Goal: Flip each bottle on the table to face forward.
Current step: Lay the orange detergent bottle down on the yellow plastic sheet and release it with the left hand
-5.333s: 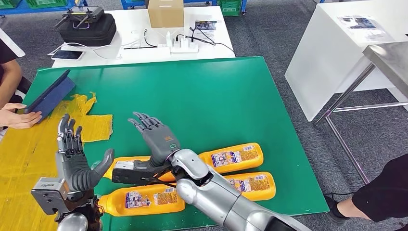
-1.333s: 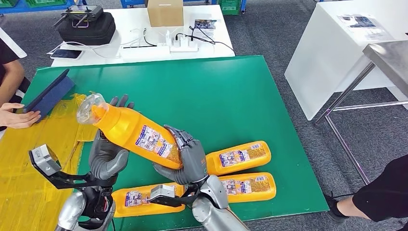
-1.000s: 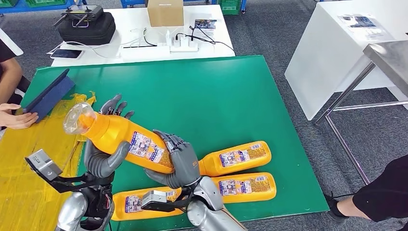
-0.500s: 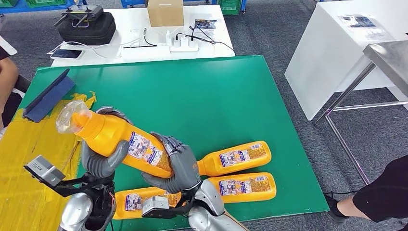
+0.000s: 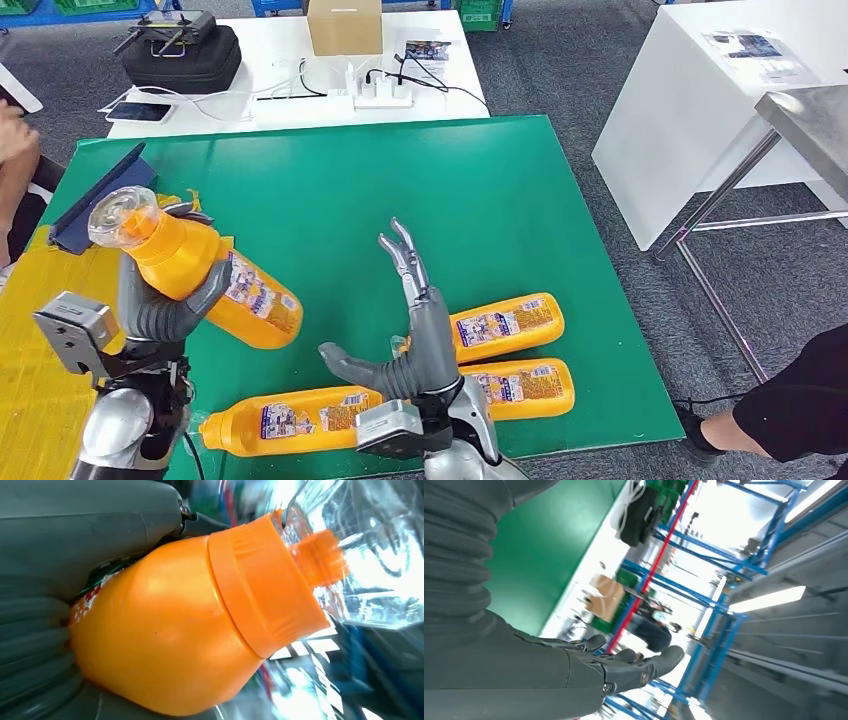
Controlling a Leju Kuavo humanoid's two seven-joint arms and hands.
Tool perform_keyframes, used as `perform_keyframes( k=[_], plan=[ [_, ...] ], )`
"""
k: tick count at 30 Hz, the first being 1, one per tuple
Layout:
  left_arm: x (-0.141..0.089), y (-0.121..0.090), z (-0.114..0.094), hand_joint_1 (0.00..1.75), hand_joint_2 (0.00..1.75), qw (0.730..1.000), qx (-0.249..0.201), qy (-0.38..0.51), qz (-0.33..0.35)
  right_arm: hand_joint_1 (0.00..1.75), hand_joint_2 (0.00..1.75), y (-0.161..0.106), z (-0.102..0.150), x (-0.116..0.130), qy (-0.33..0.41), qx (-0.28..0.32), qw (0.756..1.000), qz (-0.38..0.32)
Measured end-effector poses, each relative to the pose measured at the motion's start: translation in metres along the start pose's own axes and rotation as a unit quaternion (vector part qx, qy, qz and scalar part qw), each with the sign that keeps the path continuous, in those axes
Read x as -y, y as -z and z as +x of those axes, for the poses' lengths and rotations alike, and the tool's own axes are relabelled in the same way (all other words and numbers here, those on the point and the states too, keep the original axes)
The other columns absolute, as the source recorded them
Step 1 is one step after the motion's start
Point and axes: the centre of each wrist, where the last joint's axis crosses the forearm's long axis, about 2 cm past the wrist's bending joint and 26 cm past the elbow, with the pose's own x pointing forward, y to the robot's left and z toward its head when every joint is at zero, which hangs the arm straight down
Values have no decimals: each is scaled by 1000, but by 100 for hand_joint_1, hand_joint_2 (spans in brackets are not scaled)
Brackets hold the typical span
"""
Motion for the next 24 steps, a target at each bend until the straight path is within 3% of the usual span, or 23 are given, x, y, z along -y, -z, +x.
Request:
perform_keyframes(
  k=[4,9,11,15,18,24],
  plan=[
    [-36,3,-3,175,175,961,23,276,20,0,175,-10,-5,30,0,-34,999,-2],
    [-54,1,-7,175,175,925,19,380,20,0,175,-15,-7,53,-23,-45,999,-14],
    [-58,-3,-9,175,175,878,21,479,0,0,175,-18,-10,62,-39,-61,997,1],
    [-74,-22,-27,175,175,742,32,667,-63,0,175,-29,-26,86,-78,-103,989,66],
    [-86,-41,-53,175,175,693,2,712,-108,0,175,-39,-43,107,-114,-130,979,110],
    [-101,-71,-91,175,175,661,-62,721,-198,0,175,-54,-62,132,-155,-158,963,154]
  ],
)
